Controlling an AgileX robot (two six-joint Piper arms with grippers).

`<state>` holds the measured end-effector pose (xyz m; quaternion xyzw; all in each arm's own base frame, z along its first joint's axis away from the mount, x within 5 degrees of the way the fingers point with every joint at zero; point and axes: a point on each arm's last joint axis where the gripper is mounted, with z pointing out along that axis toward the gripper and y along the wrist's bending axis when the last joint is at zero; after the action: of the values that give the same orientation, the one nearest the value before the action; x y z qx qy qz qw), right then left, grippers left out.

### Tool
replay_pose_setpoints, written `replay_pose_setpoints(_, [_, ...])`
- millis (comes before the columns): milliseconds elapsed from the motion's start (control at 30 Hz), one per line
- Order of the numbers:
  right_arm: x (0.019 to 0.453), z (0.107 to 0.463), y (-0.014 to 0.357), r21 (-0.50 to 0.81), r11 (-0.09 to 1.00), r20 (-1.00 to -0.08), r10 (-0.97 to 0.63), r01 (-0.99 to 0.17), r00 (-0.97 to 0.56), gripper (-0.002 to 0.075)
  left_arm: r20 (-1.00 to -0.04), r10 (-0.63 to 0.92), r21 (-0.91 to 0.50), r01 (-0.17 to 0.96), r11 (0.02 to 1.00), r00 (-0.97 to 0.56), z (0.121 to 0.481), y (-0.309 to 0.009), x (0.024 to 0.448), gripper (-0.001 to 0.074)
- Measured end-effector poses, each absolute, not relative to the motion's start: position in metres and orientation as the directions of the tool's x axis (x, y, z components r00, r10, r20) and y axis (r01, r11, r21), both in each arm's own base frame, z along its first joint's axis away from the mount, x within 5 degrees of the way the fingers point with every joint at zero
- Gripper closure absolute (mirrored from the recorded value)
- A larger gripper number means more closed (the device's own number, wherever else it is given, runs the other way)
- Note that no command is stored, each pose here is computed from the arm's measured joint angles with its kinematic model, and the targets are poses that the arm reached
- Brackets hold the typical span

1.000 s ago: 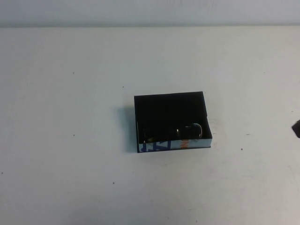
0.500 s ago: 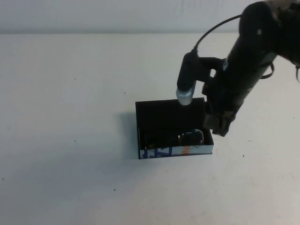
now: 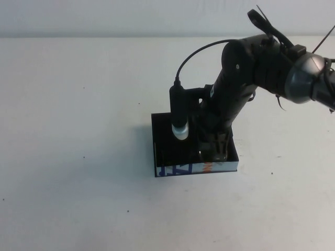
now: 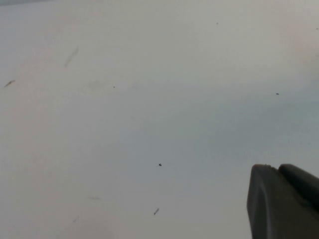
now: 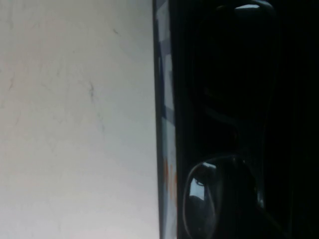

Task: Take glasses out of glasses case
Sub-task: Pick up the glasses from the glasses case

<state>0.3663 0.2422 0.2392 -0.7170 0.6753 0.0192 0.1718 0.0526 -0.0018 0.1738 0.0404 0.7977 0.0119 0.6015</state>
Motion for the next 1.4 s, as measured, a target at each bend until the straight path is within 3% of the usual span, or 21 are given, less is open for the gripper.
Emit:
replay_pose_setpoints(400, [0.375,0.221,0.252,-0.184,-0.011,-0.291,-0.955,-0.983,0.066,0.0486,-0.959,0.079,0.068,0.050,0.996,-0.273,0.174,-0.002,0.053,0.0740])
replay_pose_setpoints(567, [0.380,0.216,0.257,-0.187,0.007,-0.320,-0.946,-0.982,0.055,0.0440,-0.959,0.079,0.068,0.050,0.996,-0.273,0.174,-0.002,0.053,0.0740])
replay_pose_setpoints(767, [0.381,0.209,0.258,-0.177,0.008,-0.319,-0.946,-0.984,0.049,0.0394,-0.959,0.079,0.068,0.050,0.996,-0.273,0.174,-0.002,0.053,0.0740])
replay_pose_setpoints(1400, [0.378,0.198,0.256,-0.092,-0.011,-0.283,-0.958,-0.996,0.037,0.0391,-0.959,0.079,0.068,0.050,0.996,-0.273,0.174,-0.002,0.053,0.0740])
